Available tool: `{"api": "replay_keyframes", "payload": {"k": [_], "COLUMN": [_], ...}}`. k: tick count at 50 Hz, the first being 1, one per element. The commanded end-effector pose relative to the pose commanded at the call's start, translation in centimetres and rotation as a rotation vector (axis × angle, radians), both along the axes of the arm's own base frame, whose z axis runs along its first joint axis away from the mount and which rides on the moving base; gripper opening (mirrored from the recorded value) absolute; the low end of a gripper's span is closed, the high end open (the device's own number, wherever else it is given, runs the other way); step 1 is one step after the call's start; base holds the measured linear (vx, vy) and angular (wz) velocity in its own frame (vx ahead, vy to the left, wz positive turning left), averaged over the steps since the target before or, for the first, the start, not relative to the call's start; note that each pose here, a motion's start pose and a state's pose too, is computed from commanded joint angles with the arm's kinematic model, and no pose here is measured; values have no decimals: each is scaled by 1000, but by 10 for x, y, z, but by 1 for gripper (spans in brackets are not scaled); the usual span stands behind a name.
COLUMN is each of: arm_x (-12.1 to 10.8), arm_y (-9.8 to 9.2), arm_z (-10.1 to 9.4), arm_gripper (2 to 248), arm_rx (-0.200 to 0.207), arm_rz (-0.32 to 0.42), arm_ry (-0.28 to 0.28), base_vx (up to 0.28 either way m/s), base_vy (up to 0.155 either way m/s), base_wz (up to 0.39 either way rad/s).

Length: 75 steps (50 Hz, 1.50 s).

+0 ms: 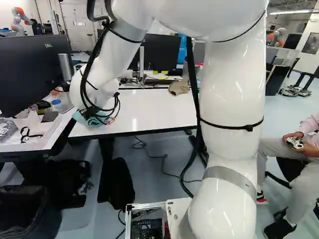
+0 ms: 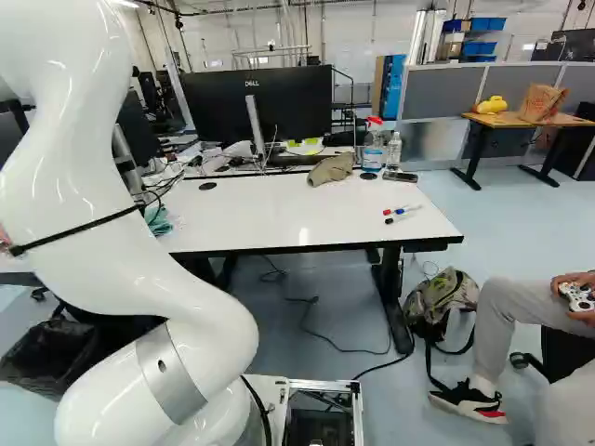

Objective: Clean the table with the green towel

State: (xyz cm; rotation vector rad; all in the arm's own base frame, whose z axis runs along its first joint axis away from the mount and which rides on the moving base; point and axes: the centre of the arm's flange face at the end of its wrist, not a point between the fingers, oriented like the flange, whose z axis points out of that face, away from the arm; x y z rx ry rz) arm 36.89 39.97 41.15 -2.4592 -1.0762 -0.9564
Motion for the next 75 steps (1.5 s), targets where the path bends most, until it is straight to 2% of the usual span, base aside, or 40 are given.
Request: {"api": "replay_keyframes", "payload": {"k": [43, 75], "arm_x": [-45, -47], "arm_y": [-77, -134], "arm_z": [2, 2], "arm_gripper": [35, 35], "arm_rx": [-22, -25], "arm_rz": [-41, -135], "arm_ry": [21, 26], "base_vx": [0, 0], "base_vy": [0, 0], "base_wz": [0, 0]}}
